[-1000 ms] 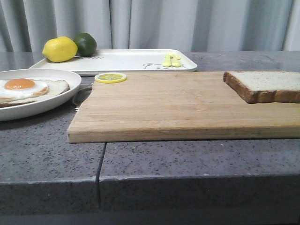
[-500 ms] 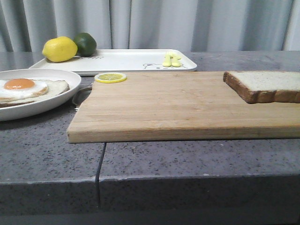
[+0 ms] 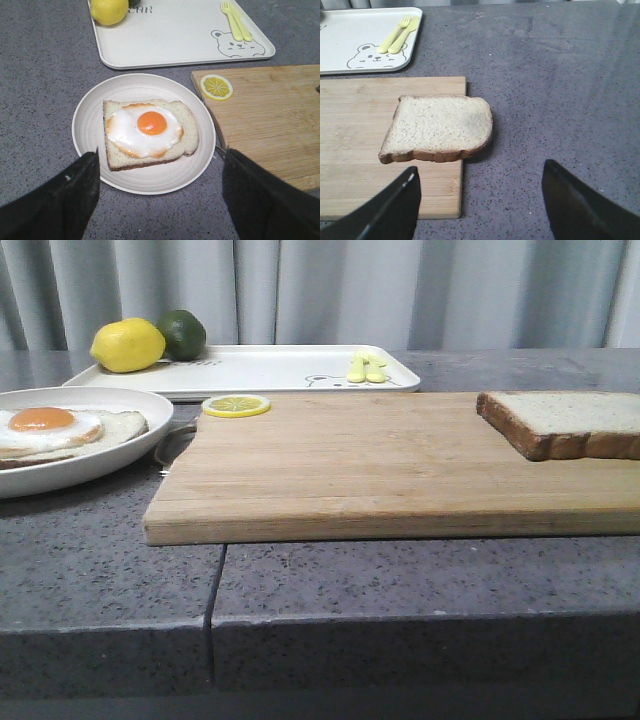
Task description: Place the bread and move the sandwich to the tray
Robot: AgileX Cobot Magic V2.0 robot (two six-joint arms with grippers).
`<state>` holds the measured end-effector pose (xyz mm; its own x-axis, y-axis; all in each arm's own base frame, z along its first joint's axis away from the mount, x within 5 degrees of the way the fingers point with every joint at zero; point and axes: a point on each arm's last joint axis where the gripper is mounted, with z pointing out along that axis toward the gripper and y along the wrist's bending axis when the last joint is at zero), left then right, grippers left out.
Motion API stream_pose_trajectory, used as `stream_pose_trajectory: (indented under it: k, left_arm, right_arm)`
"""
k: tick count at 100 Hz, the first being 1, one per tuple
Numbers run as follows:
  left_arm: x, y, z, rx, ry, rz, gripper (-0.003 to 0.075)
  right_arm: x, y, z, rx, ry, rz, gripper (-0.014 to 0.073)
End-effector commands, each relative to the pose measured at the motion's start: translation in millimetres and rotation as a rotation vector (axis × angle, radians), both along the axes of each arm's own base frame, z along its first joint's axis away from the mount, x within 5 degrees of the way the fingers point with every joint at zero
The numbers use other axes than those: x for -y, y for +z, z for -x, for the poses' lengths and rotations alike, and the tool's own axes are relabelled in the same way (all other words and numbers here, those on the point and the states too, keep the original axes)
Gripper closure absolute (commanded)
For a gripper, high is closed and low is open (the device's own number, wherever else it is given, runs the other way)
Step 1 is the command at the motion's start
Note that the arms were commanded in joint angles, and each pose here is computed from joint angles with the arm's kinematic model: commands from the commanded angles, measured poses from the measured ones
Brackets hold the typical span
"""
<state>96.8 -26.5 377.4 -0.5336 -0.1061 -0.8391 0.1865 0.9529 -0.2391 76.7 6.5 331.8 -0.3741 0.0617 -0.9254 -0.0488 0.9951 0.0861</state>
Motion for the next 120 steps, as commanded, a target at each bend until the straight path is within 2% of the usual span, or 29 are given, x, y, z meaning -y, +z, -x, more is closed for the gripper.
stream_pose_trajectory:
  k: [1, 27, 50, 59, 75, 97, 120]
  left_arm:
    - [0.2, 15.8, -2.6, 0.094, 0.015, 0.035, 0.0274]
    - [0.2, 15.8, -2.6, 0.094, 0.015, 0.035, 0.0313]
    - [0.2, 15.8, -2.6, 0.094, 0.015, 0.035, 0.0335]
    - [0.2, 15.8, -2.6, 0.094, 0.015, 0.035, 0.0335]
    - [0.2, 15.8, -2.6, 0.094, 0.015, 0.035, 0.0335]
    - [0.2, 15.8, -2.6, 0.094, 0.015, 0.035, 0.0335]
    - [0.2, 15.8, -2.6, 0.094, 0.015, 0.035, 0.0335]
  right_arm:
    - [-0.3, 15.6, -4.2, 0.093, -0.001, -0.009, 0.0076]
    - [-0.9, 7.7, -18.3, 0.007, -0.005, -0.001, 0.0076]
    - [-3.7, 13.5, -22.9, 0.069, 0.004, -0.071, 0.0076]
    - [-3.1, 15.2, -26.5, 0.092, 0.006, -0.064, 0.0077]
    - [0.8, 11.9, -41.6, 0.07, -0.006, -0.085, 0.0077]
    - [5.8, 8.3, -66.9, 0.07, -0.017, -0.202, 0.0077]
    - [18.4, -11.3, -101.7, -0.022, -0.034, -0.311, 0.0077]
